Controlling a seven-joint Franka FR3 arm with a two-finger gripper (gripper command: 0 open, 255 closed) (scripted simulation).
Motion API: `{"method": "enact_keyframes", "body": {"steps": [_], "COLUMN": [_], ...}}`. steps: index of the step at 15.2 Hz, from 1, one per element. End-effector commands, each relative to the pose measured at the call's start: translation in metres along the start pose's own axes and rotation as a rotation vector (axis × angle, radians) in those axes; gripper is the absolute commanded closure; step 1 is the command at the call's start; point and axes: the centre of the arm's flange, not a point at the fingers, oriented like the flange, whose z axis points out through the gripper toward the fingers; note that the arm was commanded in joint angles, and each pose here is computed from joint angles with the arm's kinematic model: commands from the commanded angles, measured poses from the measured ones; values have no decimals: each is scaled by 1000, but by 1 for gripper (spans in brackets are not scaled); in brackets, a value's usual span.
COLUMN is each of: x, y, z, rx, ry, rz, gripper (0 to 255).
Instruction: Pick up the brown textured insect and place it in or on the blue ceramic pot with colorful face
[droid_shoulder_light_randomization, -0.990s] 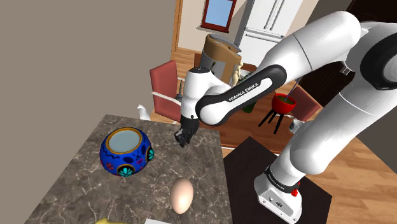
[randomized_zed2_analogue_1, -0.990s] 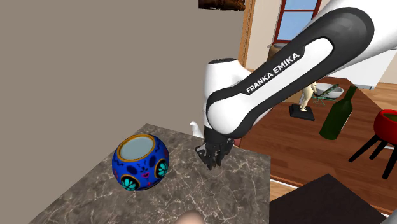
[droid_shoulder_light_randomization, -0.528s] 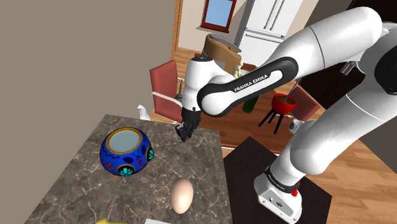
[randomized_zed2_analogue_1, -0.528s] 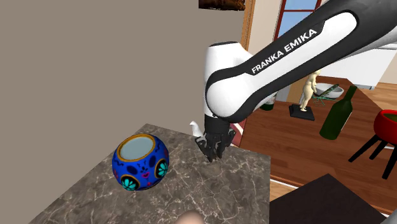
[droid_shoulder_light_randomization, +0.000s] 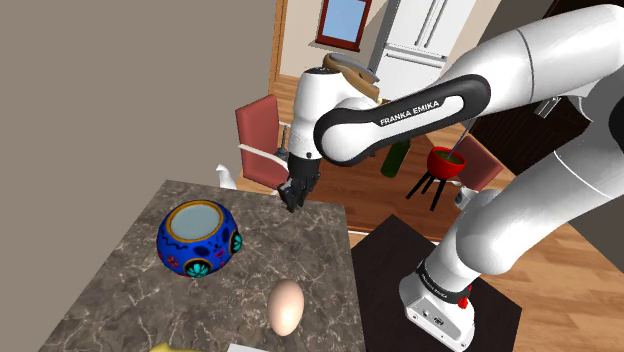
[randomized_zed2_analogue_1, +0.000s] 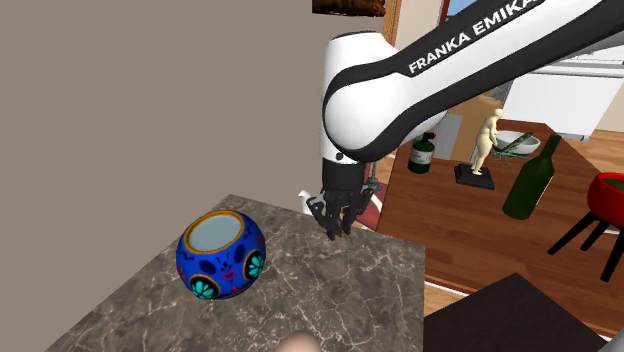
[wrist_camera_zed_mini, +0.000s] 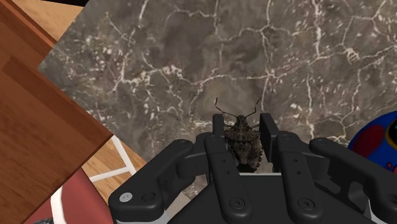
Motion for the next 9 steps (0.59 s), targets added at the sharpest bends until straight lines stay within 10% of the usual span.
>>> {"method": "enact_keyframes", "body": {"steps": [1,9], "x": [-1,-2], "y": [0,-2], "z": [-11,-54], "rx": [0,0], "ry": [0,0], "rz": [0,0], "gripper": [255,255]}}
